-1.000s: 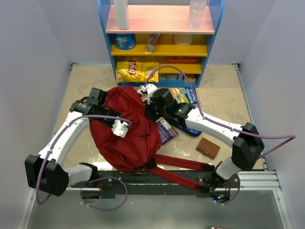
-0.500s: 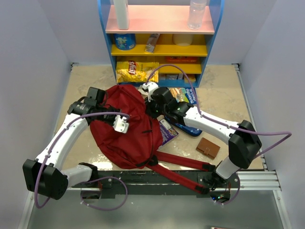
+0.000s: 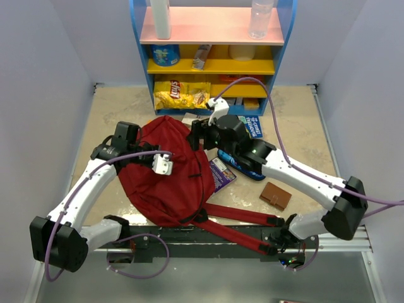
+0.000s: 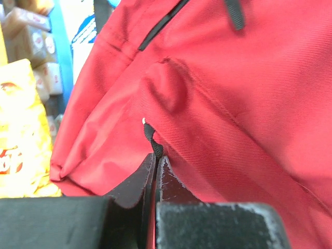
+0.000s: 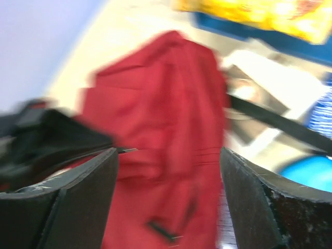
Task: Pack the student bag
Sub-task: Unzip the student bag at the center of the board.
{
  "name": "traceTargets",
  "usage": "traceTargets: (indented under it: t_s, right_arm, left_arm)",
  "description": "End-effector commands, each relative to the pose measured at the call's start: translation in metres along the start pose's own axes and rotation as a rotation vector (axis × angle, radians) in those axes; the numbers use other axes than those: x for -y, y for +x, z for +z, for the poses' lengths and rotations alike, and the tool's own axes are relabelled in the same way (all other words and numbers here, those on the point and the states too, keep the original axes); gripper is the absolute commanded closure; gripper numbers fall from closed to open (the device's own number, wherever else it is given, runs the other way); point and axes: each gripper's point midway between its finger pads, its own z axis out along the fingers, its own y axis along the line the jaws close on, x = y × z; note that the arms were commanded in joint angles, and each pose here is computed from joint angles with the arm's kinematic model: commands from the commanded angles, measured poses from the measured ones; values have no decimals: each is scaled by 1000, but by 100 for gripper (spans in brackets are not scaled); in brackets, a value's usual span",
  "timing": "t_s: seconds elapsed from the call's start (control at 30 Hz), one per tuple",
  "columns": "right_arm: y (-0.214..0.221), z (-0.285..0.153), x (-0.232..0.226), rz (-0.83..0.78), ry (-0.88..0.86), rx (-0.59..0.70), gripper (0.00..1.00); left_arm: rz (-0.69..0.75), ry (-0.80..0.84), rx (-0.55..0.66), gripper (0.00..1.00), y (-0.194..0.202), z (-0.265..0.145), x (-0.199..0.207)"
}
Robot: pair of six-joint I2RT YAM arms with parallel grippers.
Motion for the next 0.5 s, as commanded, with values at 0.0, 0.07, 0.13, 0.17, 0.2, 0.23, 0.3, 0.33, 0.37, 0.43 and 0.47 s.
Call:
traceTargets:
  t_s: [0.0,0.07,0.13,0.17,0.2,0.23,0.3,0.33,0.37,0.43,0.47]
  right_arm:
    - [20,-7,-50,132,-150,8,21]
    - [37,-2,-55,144,-149,-19,26]
    - [56,4,-60,150,-173,-38,30]
    - [60,6,-60,152,-173,-41,30]
    - [68,8,-57,147,-165,-49,31]
    - [69,10,-56,142,-161,-46,34]
    - [72,13,-54,109,-158,-47,36]
    - [72,14,-54,97,-157,-45,38]
    - [73,16,-52,73,-149,-46,39]
    - [71,19,-50,51,-133,-44,42]
    - [73,21,-48,31,-123,-45,43]
  left_arm:
    - [-3,-96,7,100,-2,-1,-19]
    - [-8,-92,5,100,-1,0,-17]
    - [-11,-88,6,100,-1,0,-15]
    - [-9,-90,8,100,-2,0,-16]
    - [-9,-91,6,100,-2,-1,-16]
    - [-9,-91,6,100,-2,-1,-16]
    - [-9,-90,3,100,-1,-1,-16]
    - [-7,-89,1,100,-1,-1,-16]
    - [-4,-89,1,100,-1,-1,-16]
    - [-3,-87,4,100,-1,-1,-16]
    - [-1,-87,8,100,-2,-1,-17]
